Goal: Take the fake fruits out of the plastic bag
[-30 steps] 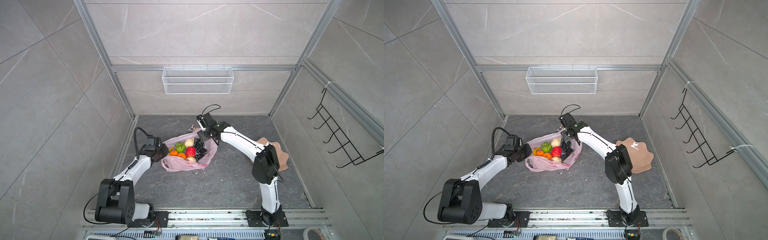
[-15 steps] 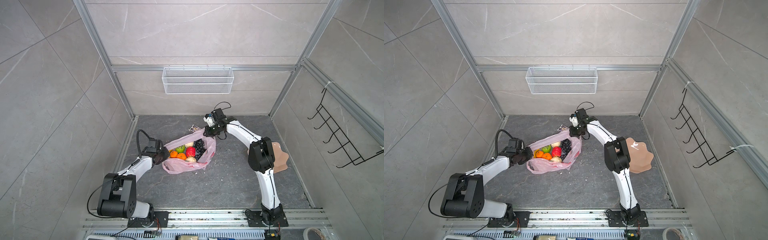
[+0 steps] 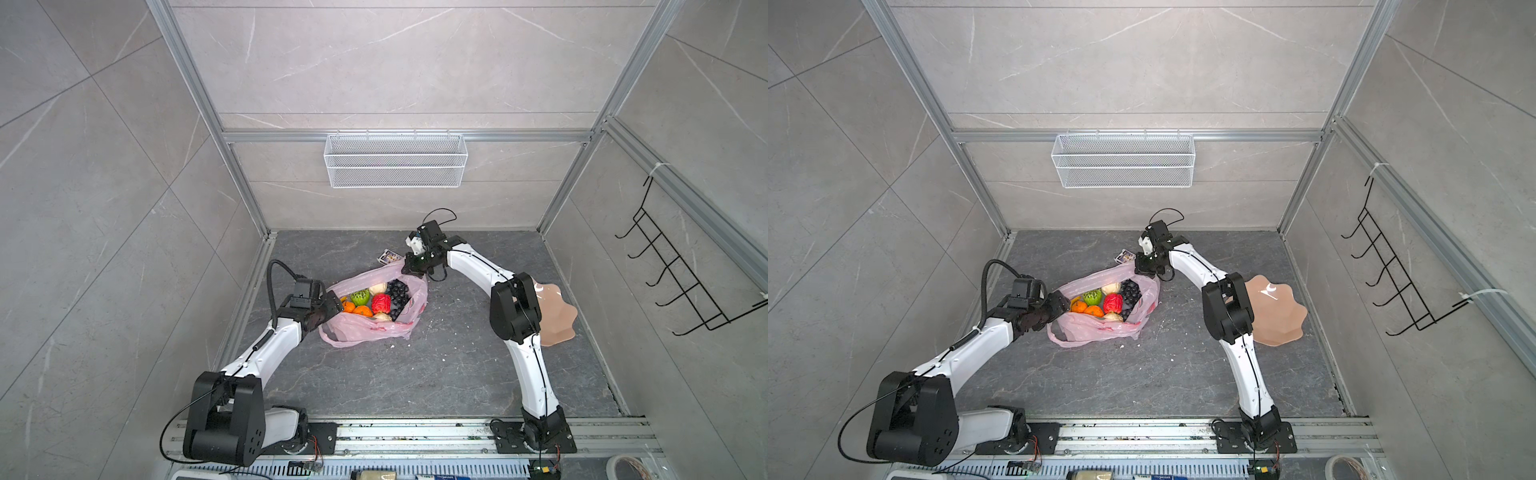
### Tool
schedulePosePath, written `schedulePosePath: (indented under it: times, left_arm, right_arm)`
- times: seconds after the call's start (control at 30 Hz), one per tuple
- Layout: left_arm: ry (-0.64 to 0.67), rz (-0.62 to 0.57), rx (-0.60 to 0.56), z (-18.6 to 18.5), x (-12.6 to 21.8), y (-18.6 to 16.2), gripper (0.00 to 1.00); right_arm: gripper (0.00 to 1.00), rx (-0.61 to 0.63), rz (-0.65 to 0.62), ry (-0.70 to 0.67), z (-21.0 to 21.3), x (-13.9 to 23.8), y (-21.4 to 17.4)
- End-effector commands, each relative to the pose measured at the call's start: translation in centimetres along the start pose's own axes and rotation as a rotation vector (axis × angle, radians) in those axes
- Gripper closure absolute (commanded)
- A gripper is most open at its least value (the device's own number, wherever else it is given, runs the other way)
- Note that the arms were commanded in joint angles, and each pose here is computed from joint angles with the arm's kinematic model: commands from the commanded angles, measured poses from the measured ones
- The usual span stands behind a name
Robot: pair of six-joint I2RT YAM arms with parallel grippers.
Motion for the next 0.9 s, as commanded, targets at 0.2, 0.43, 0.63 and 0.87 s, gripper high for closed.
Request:
schedulePosePath:
  times: [0.2, 0.43, 0.63, 0.87]
  left_arm:
    - [0.05, 0.135, 0.035, 1.4, -1.7, -3.2, 0.42]
    - [0.093, 0.078, -0.024, 4.1, -0.4, -4.4, 0.86]
    - [0.043, 0.093, -0.069, 3.8, -0.5, -4.7, 0.94]
    - [-0.039, 0.082, -0.134, 0.8, -0.7, -4.4, 0.96]
  right_arm:
    - [1.0, -0.11, -0.141, -0.023, 0.0, 2.8, 1.0]
    - [1.0, -0.133, -0.188, 0.014, -0.4, 2.6, 3.0]
    - [1.0, -0.068, -0.188, 0.07, 2.4, 1.7, 4.6]
    - [0.6, -0.002, -0.166, -0.04, 3.7, 3.3, 3.9]
Point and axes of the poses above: each gripper's point midway between its finger pads, its own x axis back along the fingers, its own z axis along the line the jaws close on, y = z × x, the point moved 7 cm from there along x, back along the fingers, and after that the axes turned 10 degrees about x, right-handed, at the moved point
